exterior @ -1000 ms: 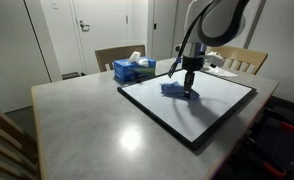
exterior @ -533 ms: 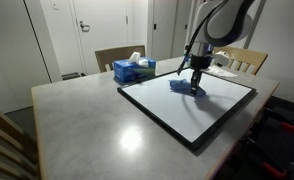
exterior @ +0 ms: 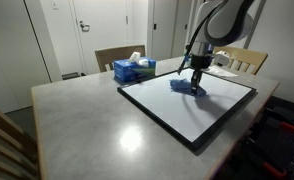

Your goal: Use the blue towel to wipe the white board

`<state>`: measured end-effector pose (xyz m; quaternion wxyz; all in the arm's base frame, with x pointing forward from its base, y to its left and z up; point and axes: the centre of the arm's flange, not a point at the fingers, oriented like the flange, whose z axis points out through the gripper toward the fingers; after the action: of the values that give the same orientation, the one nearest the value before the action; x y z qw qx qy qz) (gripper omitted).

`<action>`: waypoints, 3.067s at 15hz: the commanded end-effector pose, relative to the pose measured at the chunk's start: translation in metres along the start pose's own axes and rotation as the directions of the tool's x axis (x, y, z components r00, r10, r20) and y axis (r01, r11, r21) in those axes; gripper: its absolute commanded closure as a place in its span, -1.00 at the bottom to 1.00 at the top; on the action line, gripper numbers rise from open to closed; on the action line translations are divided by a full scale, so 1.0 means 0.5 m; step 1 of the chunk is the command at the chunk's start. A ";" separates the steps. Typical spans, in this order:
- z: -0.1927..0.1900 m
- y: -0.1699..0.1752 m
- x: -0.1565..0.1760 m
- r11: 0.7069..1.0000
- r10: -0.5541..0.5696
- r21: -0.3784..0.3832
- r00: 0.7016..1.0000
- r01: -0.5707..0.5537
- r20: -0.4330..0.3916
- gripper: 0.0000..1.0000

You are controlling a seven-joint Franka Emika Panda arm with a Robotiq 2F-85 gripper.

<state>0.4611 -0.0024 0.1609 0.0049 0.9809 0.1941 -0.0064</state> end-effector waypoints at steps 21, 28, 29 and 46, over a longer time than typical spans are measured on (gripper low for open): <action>0.002 0.212 -0.107 0.999 0.006 -0.051 0.999 -0.004 0.038 0.75; 0.050 0.325 -0.141 0.996 0.028 -0.088 0.996 -0.021 0.082 0.94; 0.051 0.344 -0.147 0.996 0.033 -0.084 0.996 -0.027 0.078 0.94; 0.068 0.558 -0.087 0.999 -0.001 -0.043 0.987 0.008 0.160 0.94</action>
<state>0.4973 -0.2654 0.1573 0.0586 0.9785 0.1860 -0.0673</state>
